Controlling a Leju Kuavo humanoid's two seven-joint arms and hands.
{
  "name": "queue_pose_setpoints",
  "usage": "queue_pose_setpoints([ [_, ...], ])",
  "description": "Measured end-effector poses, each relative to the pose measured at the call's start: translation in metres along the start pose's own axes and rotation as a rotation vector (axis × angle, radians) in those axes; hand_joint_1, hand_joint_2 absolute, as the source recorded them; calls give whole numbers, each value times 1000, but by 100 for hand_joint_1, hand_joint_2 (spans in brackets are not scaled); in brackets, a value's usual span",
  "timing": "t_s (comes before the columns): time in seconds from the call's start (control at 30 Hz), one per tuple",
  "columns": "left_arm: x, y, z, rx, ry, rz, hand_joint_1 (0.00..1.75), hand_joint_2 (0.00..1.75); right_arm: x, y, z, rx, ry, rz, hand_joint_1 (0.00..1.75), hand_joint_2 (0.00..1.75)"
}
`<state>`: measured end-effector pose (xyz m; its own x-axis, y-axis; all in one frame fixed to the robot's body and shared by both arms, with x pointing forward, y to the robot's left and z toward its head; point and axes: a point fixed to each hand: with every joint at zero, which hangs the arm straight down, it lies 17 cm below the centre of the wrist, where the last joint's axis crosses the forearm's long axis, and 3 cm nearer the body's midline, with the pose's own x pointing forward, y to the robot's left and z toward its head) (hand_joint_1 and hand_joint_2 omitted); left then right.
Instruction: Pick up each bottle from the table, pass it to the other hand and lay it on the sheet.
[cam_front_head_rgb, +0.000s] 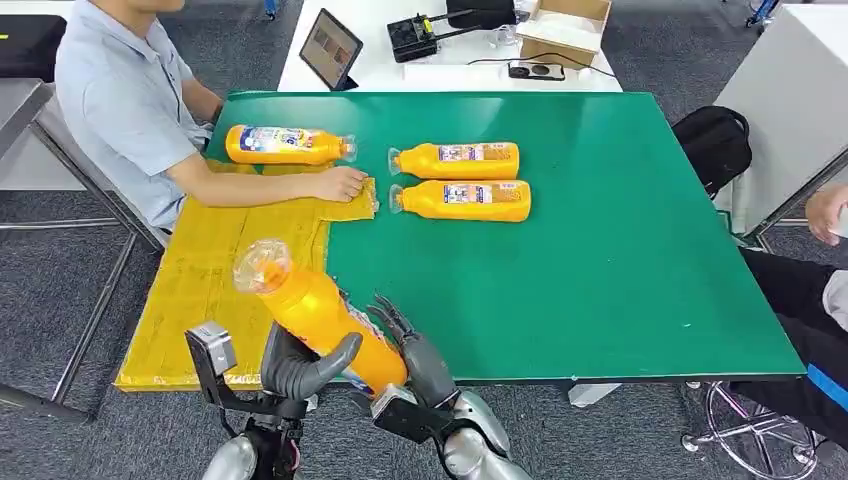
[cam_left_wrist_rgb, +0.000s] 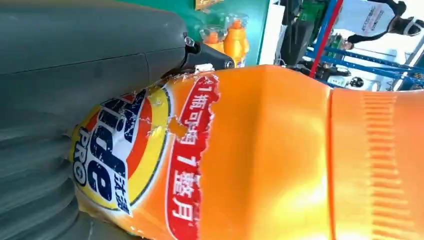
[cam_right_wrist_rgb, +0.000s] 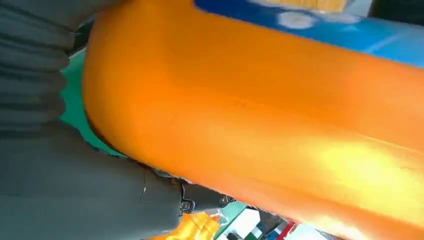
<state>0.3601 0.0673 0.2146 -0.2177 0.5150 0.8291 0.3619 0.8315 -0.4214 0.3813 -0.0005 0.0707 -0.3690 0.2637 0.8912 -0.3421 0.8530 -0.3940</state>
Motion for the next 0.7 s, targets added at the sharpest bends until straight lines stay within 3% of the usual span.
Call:
queue_pose_setpoints([
  [0.2,-1,14,-10,10,18,106,175,175,12,-10,2,-58,-73,-13,0,0],
  [0.33,8,48,-22,84,-23,55,175,175,10,-17,12,-101,-65,-46,0,0],
  [0.43,20,70,-29,134,-73,-52,175,175,3,-30,20,-139,-50,-50,0,0],
  [0.53,38,102,-41,218,-142,-345,175,175,-6,-55,29,-208,-29,-49,0,0],
  [0.7,50,138,-54,259,-166,-589,175,175,-23,-80,44,-255,5,-37,0,0],
])
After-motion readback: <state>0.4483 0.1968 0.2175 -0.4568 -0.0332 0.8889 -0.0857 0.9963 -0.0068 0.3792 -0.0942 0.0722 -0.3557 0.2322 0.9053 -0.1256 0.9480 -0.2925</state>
